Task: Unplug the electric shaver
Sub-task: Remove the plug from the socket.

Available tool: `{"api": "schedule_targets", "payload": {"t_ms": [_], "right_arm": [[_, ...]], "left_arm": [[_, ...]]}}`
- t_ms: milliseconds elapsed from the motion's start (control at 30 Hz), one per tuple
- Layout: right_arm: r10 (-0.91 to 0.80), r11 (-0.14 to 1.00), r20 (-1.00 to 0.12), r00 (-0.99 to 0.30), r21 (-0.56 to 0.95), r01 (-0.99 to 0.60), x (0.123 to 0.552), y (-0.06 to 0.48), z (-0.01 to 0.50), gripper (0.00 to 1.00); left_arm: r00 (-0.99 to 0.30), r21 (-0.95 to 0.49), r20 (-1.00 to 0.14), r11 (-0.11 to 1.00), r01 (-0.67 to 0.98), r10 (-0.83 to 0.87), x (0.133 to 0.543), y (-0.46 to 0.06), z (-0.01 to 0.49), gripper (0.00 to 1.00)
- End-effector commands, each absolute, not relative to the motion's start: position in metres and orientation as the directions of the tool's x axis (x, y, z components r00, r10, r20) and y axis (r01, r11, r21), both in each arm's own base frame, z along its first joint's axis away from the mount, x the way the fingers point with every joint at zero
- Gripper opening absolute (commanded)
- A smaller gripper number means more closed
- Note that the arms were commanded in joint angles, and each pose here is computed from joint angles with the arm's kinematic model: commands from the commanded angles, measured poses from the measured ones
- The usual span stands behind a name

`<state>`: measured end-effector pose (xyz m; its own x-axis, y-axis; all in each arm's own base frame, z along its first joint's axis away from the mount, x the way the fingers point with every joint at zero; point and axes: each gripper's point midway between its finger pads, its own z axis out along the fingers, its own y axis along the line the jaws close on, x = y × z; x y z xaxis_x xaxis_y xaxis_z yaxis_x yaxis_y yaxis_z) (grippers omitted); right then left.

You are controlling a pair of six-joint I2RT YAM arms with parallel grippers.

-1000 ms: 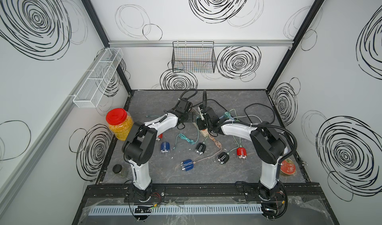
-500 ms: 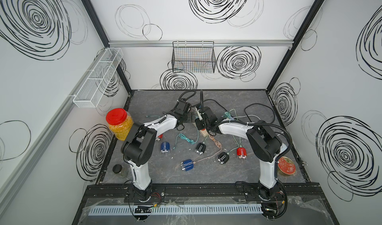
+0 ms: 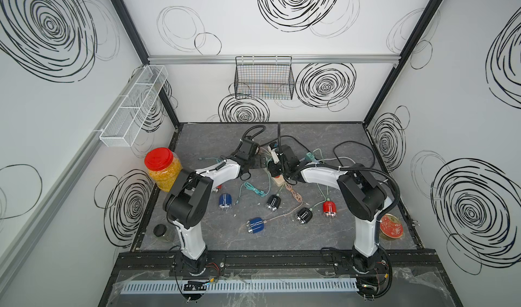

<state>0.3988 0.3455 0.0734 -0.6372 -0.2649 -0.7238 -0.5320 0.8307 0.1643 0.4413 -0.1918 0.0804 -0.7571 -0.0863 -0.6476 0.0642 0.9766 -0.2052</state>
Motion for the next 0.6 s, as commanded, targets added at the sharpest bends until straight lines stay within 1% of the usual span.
{"api": "schedule_targets", "payload": {"t_ms": [0, 300, 367, 500, 567], "right_arm": [[-0.206, 0.815, -0.765, -0.61, 0.211, -0.539, 0.406, 0.356, 0.099, 0.08], [-0.285, 0.83, -0.792, -0.54, 0.078, -0.552, 0.403, 0.364, 0.107, 0.07], [-0.27, 0.832, -0.794, -0.545, 0.092, -0.547, 0.405, 0.361, 0.109, 0.07], [-0.19, 0.822, -0.782, -0.594, 0.204, -0.531, 0.41, 0.351, 0.111, 0.07], [-0.168, 0.815, -0.781, -0.601, 0.232, -0.53, 0.411, 0.348, 0.114, 0.07]], "left_arm": [[-0.848, -0.143, -0.529, 0.988, 0.049, -0.035, 0.408, -0.179, 0.04, 0.99], [-0.844, -0.149, -0.535, 0.988, 0.048, -0.039, 0.41, -0.182, 0.041, 0.99], [-0.845, -0.147, -0.534, 0.988, 0.051, -0.036, 0.409, -0.183, 0.04, 0.99], [-0.845, -0.143, -0.533, 0.989, 0.047, -0.037, 0.409, -0.181, 0.039, 0.99], [-0.846, -0.143, -0.533, 0.989, 0.046, -0.038, 0.408, -0.18, 0.039, 0.99]]}}
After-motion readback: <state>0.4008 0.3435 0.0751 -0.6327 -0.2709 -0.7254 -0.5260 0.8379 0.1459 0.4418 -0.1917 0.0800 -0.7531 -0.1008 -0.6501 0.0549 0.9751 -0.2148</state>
